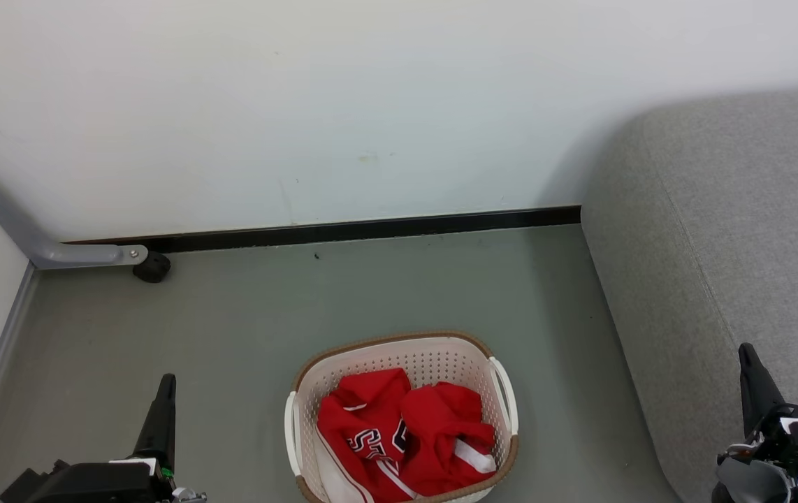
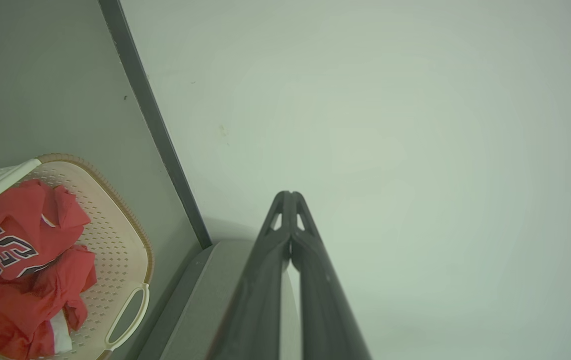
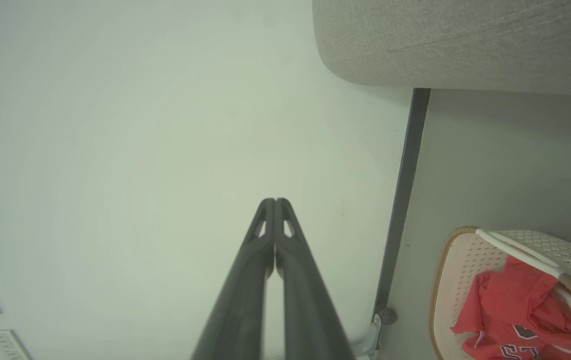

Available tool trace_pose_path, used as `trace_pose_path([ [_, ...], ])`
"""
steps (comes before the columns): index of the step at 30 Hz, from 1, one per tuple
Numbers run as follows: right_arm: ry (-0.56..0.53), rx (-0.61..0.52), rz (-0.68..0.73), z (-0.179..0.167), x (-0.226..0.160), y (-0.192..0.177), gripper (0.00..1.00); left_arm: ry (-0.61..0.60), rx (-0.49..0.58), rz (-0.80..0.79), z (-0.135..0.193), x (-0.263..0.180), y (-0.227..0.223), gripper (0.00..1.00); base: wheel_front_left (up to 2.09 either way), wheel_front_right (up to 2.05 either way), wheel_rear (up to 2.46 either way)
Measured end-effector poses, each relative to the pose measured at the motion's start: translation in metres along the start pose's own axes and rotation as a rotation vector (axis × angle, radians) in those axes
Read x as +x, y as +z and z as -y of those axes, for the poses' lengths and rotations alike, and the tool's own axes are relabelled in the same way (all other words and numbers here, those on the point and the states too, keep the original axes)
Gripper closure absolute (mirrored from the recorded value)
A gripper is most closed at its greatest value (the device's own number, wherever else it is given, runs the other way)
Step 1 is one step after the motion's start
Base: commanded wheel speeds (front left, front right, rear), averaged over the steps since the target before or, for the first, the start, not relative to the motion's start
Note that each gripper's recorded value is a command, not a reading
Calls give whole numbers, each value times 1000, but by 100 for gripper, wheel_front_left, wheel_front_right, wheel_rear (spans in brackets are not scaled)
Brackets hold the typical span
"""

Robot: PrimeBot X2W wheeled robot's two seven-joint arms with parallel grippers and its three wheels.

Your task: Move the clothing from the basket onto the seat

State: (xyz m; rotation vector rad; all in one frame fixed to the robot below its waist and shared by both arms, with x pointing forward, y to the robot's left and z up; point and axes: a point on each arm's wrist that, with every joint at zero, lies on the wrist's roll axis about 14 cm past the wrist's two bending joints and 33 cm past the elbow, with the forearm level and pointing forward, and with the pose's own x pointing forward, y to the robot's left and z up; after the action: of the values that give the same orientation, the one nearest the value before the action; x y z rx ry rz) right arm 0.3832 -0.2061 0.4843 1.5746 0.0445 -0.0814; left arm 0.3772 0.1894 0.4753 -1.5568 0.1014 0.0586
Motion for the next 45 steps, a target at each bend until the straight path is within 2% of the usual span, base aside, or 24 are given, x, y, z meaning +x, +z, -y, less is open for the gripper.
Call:
trace_pose_path([
  [24,0,0,0,0,0,0,100,0,0,0,0,0,0,100,0,0,0],
  [25,0,0,0,0,0,0,0,0,0,0,0,0,0,0,0,0,0],
  [31,-97,22,-2,33,-13,-5,0,99,-16,-1,-34,-14,-4,0,0,0,0],
  [45,-80,-19,-23,26,-7,-13,0,94,5,4,-31,-10,-8,0,0,0,0],
])
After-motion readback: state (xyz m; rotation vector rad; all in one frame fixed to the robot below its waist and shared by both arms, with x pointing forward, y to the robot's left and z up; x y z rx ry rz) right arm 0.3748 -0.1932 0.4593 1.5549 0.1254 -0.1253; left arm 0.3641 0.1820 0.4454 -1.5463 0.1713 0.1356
